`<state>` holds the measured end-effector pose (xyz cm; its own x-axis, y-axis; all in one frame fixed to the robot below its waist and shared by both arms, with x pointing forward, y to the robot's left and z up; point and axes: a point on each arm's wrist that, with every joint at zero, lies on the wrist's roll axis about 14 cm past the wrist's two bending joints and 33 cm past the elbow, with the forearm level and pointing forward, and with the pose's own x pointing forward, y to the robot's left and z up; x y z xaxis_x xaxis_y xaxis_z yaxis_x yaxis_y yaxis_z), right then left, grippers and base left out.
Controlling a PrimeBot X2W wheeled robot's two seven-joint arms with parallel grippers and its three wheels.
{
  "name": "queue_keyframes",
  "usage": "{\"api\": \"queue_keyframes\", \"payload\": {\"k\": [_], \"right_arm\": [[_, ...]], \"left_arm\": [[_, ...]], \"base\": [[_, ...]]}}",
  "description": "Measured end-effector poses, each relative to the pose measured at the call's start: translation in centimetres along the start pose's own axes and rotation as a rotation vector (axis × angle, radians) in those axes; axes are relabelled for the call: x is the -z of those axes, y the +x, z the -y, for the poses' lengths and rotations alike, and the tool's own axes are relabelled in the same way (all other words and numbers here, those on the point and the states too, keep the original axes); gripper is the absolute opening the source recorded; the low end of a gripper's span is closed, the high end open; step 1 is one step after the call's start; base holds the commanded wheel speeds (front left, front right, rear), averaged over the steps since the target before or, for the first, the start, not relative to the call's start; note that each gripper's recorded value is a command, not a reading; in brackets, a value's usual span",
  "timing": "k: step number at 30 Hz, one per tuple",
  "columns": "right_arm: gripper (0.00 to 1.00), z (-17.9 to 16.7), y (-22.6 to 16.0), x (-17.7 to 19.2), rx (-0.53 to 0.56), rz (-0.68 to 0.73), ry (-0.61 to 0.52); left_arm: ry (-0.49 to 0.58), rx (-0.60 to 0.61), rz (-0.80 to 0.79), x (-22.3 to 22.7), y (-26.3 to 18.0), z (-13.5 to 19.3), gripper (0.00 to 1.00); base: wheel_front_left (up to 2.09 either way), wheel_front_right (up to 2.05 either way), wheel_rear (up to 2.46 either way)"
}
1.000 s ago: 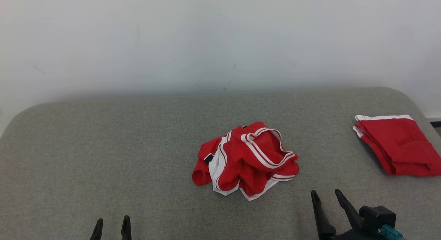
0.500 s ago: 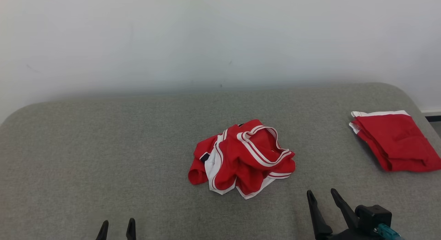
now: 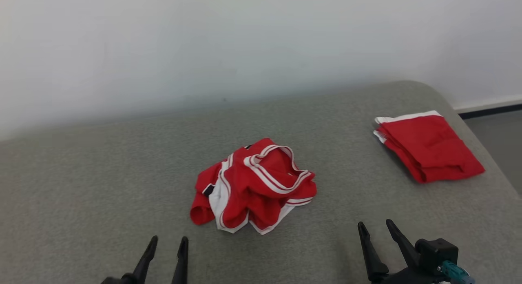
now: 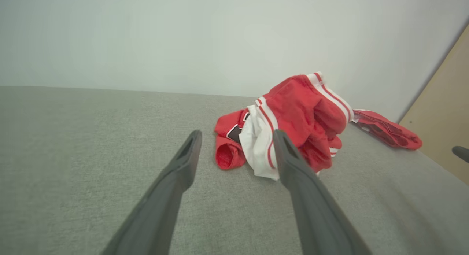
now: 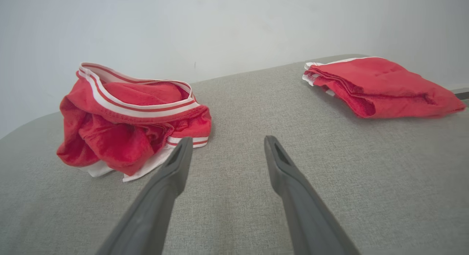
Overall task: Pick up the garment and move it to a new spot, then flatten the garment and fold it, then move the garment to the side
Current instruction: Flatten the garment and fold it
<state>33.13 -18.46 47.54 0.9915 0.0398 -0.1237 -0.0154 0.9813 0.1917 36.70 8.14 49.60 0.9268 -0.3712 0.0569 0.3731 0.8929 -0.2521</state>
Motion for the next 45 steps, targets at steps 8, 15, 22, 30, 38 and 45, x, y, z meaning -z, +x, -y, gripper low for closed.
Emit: {"api": "queue_keyframes", "payload": {"k": [8, 15, 22, 30, 38, 45], "right_arm": [[1.00, 2.7, -1.7, -0.1, 0.094, 0.011, 0.013], [1.00, 5.3, -3.5, -0.1, 0.187, 0.023, 0.028], [1.00, 6.5, -4.6, 0.4, 0.240, 0.015, 0.045], [1.00, 7.1, -4.8, 1.1, 0.264, -0.002, 0.057], [1.00, 6.7, -4.0, 0.9, 0.246, 0.004, 0.055], [1.00, 6.0, -3.2, 0.8, 0.215, 0.005, 0.051]], "left_arm": [[0.041, 0.180, -0.030, -0.3, 5.2, 4.6, 1.00], [0.107, 0.299, -0.070, -0.6, 9.8, 9.4, 1.00], [0.189, 0.235, -0.156, 0.2, 13.3, 9.9, 1.00], [0.232, 0.124, -0.295, 3.2, 14.2, 7.3, 0.00], [0.186, 0.157, -0.221, 1.3, 14.7, 8.5, 0.00], [0.170, 0.318, 0.040, -6.3, 16.8, 14.0, 0.00]], "base": [[0.00, 0.00, 0.00], [0.00, 0.00, 0.00], [0.00, 0.00, 0.00], [0.00, 0.00, 0.00], [0.00, 0.00, 0.00], [0.00, 0.00, 0.00]]}}
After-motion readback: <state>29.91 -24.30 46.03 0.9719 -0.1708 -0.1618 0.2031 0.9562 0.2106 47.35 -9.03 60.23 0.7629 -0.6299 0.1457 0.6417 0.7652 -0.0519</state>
